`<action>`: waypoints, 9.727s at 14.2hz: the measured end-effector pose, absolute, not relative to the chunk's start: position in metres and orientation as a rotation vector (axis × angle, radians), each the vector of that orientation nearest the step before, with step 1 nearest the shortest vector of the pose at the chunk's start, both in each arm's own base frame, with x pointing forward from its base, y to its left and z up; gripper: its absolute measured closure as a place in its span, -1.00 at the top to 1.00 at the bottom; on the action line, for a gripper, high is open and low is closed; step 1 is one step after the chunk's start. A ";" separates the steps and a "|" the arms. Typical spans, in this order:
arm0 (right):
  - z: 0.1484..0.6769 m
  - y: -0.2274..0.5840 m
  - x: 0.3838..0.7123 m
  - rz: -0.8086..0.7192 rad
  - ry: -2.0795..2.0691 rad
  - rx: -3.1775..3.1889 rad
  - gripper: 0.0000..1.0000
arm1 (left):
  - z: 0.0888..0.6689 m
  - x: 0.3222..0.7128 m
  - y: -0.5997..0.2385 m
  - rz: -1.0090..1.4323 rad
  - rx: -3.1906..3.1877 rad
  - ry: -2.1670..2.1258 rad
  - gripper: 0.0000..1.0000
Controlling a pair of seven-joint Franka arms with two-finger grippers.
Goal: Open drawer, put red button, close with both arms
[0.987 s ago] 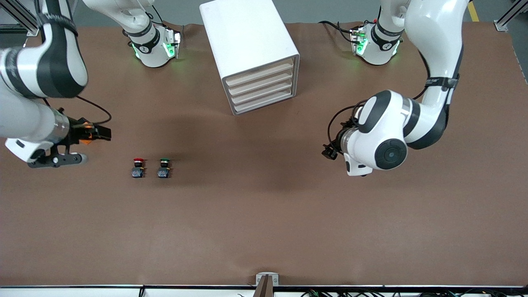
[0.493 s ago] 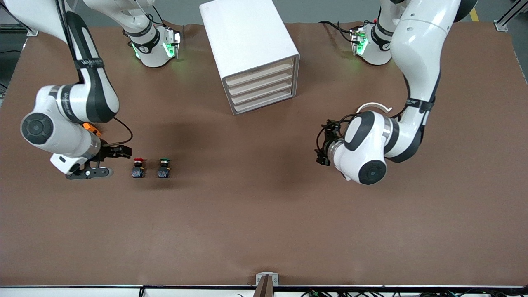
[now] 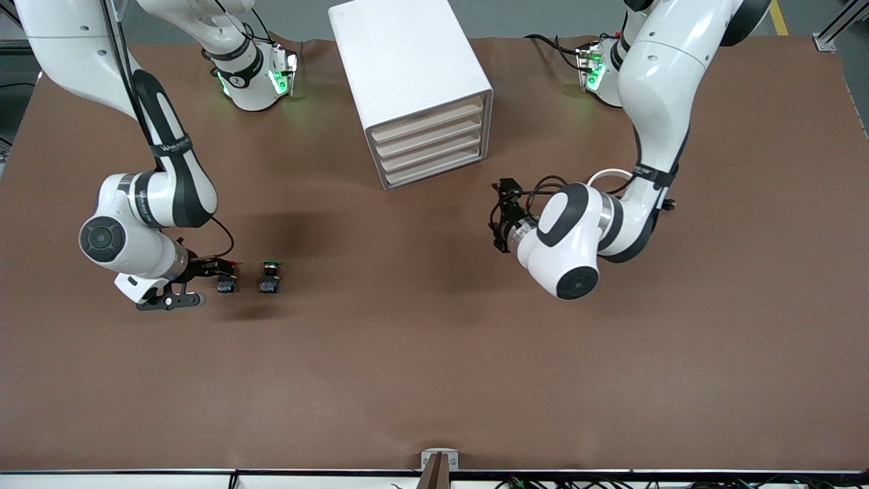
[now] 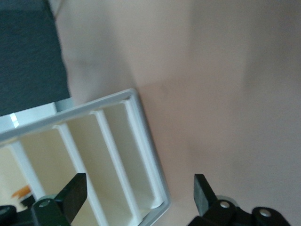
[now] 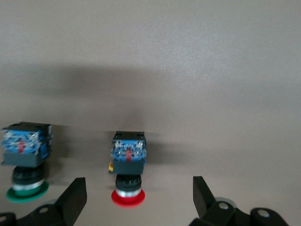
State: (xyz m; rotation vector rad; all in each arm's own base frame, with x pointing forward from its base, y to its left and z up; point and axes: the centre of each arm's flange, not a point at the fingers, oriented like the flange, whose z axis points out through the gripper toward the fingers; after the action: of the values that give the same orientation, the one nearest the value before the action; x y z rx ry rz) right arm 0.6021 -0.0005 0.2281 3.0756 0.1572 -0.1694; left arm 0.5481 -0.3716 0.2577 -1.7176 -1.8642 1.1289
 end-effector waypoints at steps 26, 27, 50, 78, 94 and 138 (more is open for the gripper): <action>0.174 0.007 0.598 -0.226 0.186 3.074 -0.13 | 0.205 0.419 -0.504 1.210 -1.312 -1.671 -0.01; 0.174 0.007 0.598 -0.226 0.186 3.074 -0.13 | 0.205 0.417 -0.505 1.208 -1.314 -1.668 -0.07; 0.348 0.093 0.611 -0.542 0.025 2.967 -0.13 | 0.206 0.491 -0.444 1.287 -1.231 -1.797 -0.82; 0.391 0.526 0.443 -0.417 -1.326 2.698 -0.13 | 0.357 0.664 -0.225 0.909 -2.027 -2.101 1.00; 0.347 0.550 0.429 -0.413 -1.279 2.683 0.89 | 0.406 0.663 -0.149 0.579 -2.924 -0.872 1.00; 0.640 0.003 0.513 -0.007 -0.004 3.189 1.00 | 0.260 0.404 -0.497 0.642 -3.148 -0.223 1.00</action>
State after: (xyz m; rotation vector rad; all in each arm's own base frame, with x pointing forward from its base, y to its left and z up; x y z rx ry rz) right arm 0.5132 0.0027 0.6401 3.1889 -0.0044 -0.0065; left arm 0.4045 -0.4968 0.2604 -3.1479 -0.2233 0.6423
